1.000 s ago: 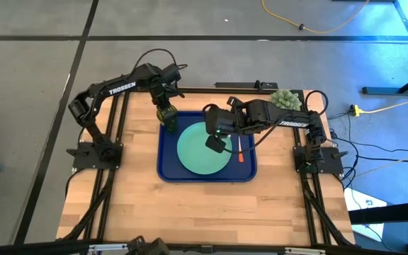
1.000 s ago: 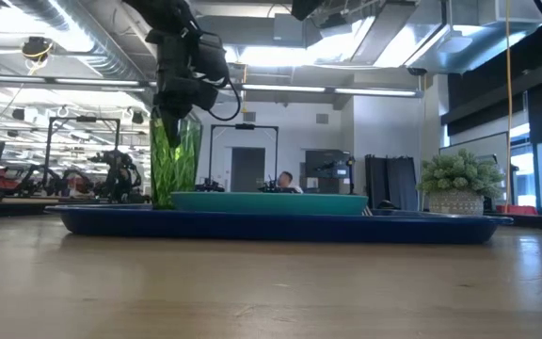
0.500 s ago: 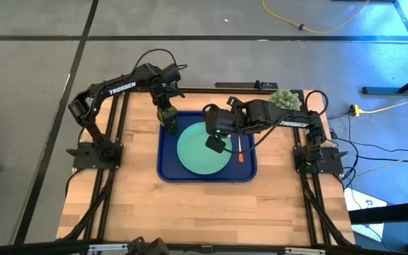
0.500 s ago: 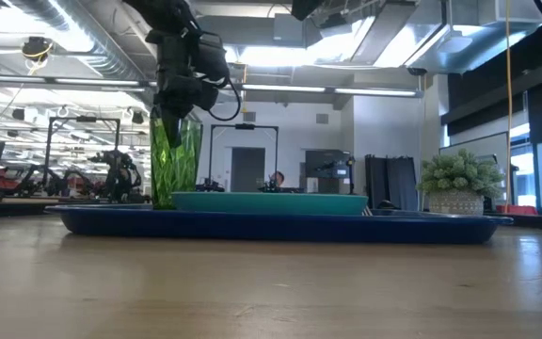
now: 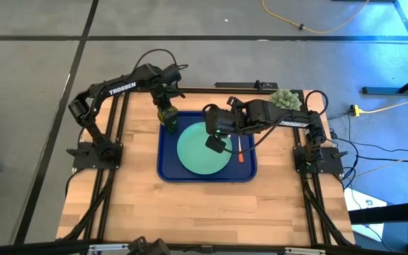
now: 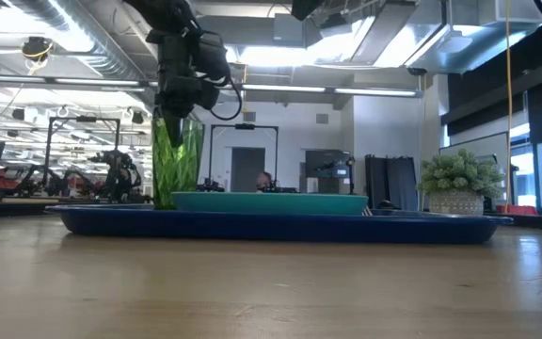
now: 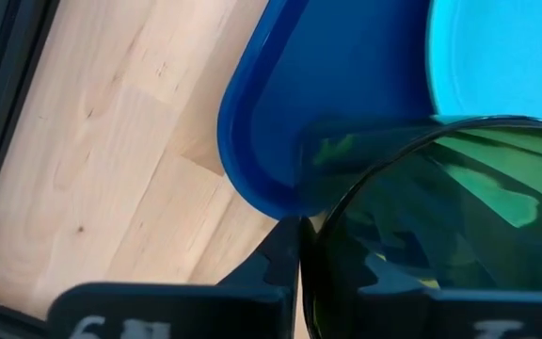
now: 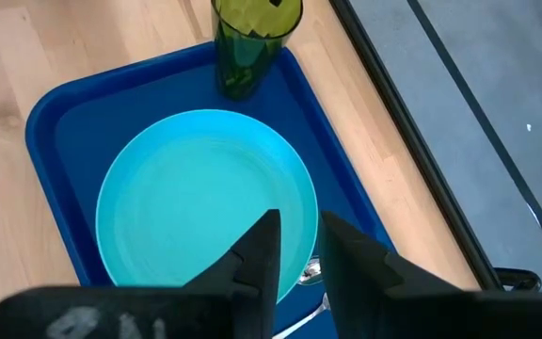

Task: Pick and place plate/cup/fork/spoon on tray
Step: Put the green glass on the blue serving tray to the top left of the blue plate

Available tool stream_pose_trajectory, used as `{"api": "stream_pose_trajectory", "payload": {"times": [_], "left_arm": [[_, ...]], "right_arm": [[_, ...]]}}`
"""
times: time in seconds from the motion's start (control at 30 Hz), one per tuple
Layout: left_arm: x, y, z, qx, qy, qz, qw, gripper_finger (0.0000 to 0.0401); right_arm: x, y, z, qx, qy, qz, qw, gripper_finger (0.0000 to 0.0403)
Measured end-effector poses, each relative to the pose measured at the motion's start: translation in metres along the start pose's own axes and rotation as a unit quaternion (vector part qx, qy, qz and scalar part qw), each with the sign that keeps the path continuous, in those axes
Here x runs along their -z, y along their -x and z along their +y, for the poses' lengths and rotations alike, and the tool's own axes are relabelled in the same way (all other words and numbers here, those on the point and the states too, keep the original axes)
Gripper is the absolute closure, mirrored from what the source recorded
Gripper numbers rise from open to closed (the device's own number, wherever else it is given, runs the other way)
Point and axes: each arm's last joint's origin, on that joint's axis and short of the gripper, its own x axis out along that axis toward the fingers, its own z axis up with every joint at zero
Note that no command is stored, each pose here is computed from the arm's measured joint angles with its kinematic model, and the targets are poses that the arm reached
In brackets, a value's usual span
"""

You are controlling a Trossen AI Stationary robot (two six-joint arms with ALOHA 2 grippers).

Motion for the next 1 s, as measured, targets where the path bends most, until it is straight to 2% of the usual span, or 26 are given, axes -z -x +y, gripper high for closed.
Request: {"api": "stream_pose_trajectory", "payload": {"times": [0.37, 0.73, 0.9, 1.0], "left_arm": [[-0.0004, 0.0000, -0.0001, 0.000, 0.002, -0.002, 1.000, 0.0336], [-0.0004, 0.0000, 0.0000, -0.002, 0.017, -0.002, 1.000, 0.0336], [-0.0002, 0.0004, 0.0004, -0.037, 0.013, 0.004, 0.999, 0.0337], [-0.0021, 0.0086, -0.0001, -0.038, 0.012, 0.001, 0.999, 0.0337]], "right_arm": [[0.0001, 0.0001, 0.0002, 0.000, 0.000, 0.000, 1.000, 0.0325], [0.0001, 0.0001, 0.0004, -0.005, 0.000, 0.002, 1.000, 0.0325], [0.0002, 0.0001, 0.0005, -0.005, -0.001, 0.002, 1.000, 0.0325], [0.0002, 0.0001, 0.0007, -0.008, -0.001, 0.003, 1.000, 0.0325]]}}
